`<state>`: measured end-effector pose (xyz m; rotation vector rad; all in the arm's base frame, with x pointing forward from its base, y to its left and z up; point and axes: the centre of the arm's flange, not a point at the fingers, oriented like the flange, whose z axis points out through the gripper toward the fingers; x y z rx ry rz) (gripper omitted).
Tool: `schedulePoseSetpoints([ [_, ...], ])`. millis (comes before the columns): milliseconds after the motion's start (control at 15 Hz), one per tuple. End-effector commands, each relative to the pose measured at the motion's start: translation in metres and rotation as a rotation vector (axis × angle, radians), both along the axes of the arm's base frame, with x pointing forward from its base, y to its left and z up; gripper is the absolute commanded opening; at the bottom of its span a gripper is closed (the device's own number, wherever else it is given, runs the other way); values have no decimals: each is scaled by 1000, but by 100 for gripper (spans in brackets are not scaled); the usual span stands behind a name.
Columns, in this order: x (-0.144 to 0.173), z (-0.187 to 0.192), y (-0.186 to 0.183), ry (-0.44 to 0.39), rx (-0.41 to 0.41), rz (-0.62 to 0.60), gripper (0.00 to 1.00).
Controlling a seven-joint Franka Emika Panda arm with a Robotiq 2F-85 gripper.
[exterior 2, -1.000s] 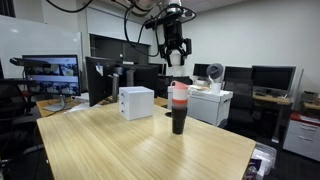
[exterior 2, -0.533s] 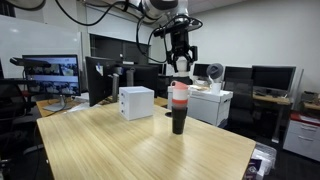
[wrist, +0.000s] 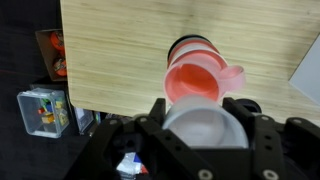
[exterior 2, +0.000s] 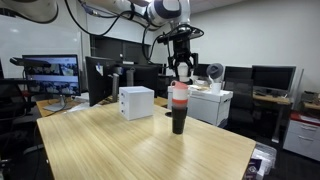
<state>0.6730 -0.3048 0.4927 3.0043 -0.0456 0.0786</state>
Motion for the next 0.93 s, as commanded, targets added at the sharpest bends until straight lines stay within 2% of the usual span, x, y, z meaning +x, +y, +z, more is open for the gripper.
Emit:
schedulePoseSetpoints([
  [0, 15, -3, -4, 18, 33, -18, 36],
  [867, -6, -14, 13, 118, 74, -39, 36],
])
